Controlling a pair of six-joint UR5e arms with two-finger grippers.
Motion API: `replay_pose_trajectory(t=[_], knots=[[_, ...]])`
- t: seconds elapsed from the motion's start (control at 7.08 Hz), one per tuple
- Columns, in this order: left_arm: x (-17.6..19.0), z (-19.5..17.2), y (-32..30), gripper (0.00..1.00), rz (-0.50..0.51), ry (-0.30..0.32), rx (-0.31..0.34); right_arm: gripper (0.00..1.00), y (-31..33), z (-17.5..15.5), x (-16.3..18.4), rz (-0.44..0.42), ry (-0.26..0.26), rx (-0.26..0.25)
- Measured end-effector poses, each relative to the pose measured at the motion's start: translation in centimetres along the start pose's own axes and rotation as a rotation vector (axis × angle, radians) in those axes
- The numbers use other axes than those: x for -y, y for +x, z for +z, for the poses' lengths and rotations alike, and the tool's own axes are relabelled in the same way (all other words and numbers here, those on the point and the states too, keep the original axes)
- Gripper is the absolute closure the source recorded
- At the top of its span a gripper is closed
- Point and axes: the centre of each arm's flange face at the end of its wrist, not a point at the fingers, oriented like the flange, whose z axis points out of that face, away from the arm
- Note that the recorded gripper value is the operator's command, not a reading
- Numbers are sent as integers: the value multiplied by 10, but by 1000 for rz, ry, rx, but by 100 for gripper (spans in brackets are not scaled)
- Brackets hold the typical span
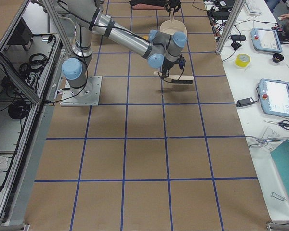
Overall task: Sweep and dump trash into bin
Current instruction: 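Sweep the bread roll and sponge into the dustpan with the right-held brush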
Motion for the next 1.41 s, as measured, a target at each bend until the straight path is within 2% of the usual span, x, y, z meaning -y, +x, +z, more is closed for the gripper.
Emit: replay_pose_trajectory(t=[0.28, 0.57, 0.99, 1.41], knots=[[0, 0, 0, 100, 0, 0, 0, 100, -84, 4, -19, -6, 3, -13], [0, 0, 0, 100, 0, 0, 0, 100, -143, 10, -41, -15, -4, 2], [0, 0, 0, 100, 0, 0, 0, 100, -193, 27, -55, -17, -6, 34], [0, 0, 0, 100, -1, 0, 0, 100, -229, 42, -44, -2, 16, 45]])
